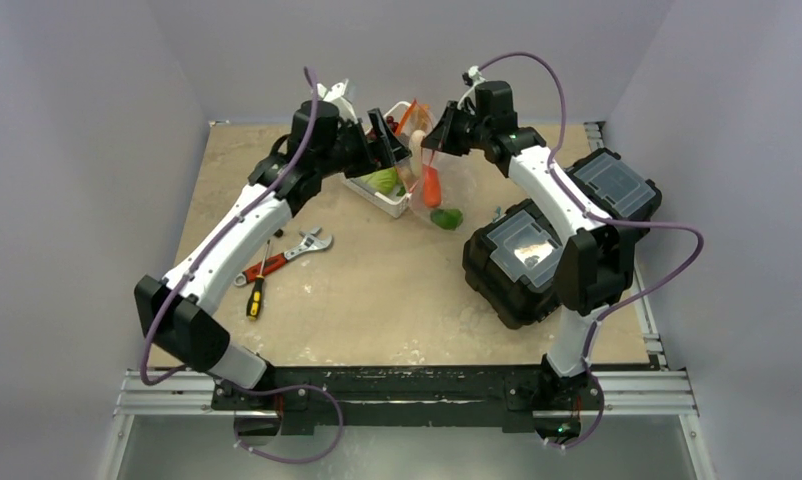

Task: Place the food in the zip-top bag and seal the zipper
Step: Place the fake vegetable in the zipper food storage bag, then pick up the fake vegetable from the bin.

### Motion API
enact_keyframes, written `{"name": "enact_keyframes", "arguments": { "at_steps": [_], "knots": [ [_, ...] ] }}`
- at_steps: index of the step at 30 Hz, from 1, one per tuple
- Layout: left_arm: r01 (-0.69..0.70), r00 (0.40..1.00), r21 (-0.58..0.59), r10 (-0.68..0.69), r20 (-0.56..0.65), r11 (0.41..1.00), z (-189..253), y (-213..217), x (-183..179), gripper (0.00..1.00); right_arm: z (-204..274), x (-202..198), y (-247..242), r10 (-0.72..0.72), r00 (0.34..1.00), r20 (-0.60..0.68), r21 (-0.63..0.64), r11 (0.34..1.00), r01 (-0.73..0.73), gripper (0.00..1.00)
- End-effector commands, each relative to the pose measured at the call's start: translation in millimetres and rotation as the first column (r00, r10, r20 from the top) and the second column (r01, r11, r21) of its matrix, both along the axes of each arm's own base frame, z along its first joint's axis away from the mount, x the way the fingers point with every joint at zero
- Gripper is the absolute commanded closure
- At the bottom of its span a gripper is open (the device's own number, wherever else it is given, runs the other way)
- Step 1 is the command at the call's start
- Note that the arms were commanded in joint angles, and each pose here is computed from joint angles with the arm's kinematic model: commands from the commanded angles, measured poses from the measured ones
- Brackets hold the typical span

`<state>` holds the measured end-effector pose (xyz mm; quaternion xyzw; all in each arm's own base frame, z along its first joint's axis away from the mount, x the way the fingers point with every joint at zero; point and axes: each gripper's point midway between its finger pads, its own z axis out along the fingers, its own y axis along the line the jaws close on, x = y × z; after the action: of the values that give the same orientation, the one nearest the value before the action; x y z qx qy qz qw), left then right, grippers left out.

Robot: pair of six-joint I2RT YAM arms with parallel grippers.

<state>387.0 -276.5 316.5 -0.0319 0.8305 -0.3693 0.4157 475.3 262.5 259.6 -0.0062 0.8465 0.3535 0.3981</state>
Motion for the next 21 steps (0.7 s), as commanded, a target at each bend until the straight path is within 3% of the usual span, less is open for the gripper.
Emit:
{"name": "enact_keyframes", "arguments": {
  "at_steps": [1, 6, 8, 12, 13, 16, 21],
  "knots": [
    [-0.047, 0.999, 0.062, 0.048, -0.007, 0.997, -20, 29, -7, 0.18, 23, 0, -2, 0.007, 0.999, 0.046, -0.010, 1.000, -0.007, 1.00],
    [-0.053, 0.996, 0.081, 0.047, 0.076, 0.995, -4, 43, -17, 0.14, 60, -5, -33, -0.037, 0.992, 0.116, -0.030, 0.999, 0.041, 1.00],
    [-0.056, 0.994, 0.078, 0.047, 0.101, 0.995, 3, 46, -20, 0.12, 74, -7, -35, -0.038, 0.987, 0.154, 0.045, 0.998, 0.031, 1.00],
    [-0.061, 0.991, 0.038, 0.056, 0.118, 0.997, 5, 43, -17, 0.09, 21, -3, -7, 0.185, 0.982, -0.043, 0.199, 0.965, -0.173, 1.00],
    [-0.052, 0.993, 0.030, 0.049, 0.111, 0.998, 2, 38, -13, 0.09, 23, -7, -5, 0.206, 0.978, -0.037, 0.211, 0.958, -0.194, 1.00],
    [-0.015, 0.996, 0.016, 0.014, 0.091, 1.000, -1, 22, 3, 0.15, 46, -7, -14, 0.097, 0.994, 0.052, 0.218, 0.970, -0.106, 1.00],
    [0.033, 0.994, -0.034, -0.030, 0.106, 0.999, 6, -6, 29, 0.23, 51, -11, -22, 0.070, 0.995, 0.068, 0.166, 0.983, -0.080, 1.00]
  ]
}}
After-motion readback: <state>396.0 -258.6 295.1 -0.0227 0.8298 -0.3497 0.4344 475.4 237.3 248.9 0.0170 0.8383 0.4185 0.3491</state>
